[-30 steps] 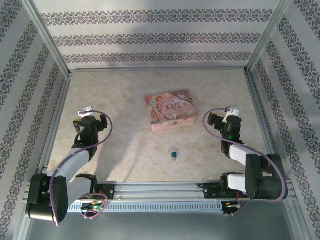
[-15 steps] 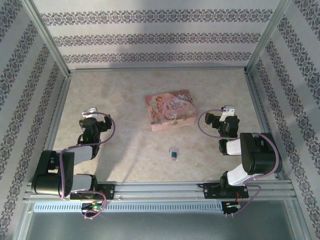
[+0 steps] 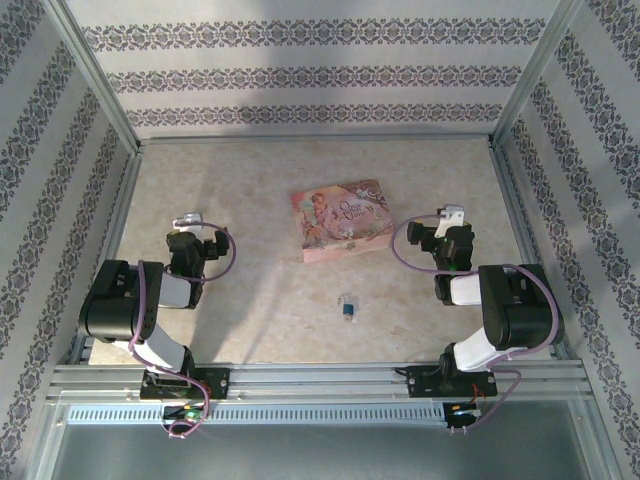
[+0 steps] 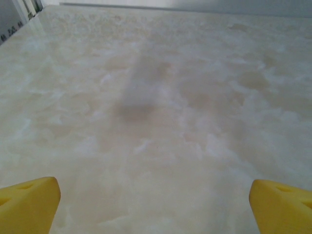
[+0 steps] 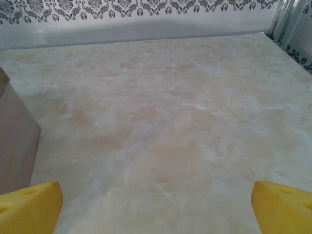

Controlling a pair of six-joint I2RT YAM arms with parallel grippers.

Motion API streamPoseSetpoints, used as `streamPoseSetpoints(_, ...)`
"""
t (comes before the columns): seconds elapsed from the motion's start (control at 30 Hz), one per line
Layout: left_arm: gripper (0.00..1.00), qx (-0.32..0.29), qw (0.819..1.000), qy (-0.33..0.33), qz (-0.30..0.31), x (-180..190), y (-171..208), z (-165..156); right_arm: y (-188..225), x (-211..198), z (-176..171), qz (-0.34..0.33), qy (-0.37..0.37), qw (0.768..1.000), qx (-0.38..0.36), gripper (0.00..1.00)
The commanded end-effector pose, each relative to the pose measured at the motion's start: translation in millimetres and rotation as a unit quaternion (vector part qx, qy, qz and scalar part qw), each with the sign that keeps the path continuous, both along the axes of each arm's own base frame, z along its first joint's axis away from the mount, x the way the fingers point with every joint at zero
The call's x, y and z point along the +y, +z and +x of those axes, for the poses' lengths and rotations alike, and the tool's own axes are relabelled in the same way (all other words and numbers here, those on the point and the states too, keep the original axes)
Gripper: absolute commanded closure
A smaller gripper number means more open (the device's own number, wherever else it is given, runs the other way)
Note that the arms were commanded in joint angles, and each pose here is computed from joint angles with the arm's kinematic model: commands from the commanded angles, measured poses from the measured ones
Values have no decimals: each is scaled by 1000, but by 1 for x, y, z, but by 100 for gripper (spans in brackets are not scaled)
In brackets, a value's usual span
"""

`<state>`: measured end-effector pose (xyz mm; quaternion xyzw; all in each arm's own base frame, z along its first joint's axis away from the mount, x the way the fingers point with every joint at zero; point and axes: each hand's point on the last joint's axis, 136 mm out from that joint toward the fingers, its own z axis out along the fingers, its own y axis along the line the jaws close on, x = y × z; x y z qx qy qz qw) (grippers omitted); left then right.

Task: Unlock a padlock with a key

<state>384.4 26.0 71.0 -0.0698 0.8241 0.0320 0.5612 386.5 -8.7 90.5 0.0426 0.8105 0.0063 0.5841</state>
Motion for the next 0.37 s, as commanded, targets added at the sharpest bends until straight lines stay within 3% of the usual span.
streamPoseSetpoints(0.0, 1, -24, 1000, -17, 6, -2, 17, 12, 8, 0, 4, -10, -3, 1000, -10, 2)
streamPoseSetpoints(0.33, 1, -29, 999, -24, 10, -4, 19, 13, 16, 2, 11, -15, -2, 1000, -19, 2)
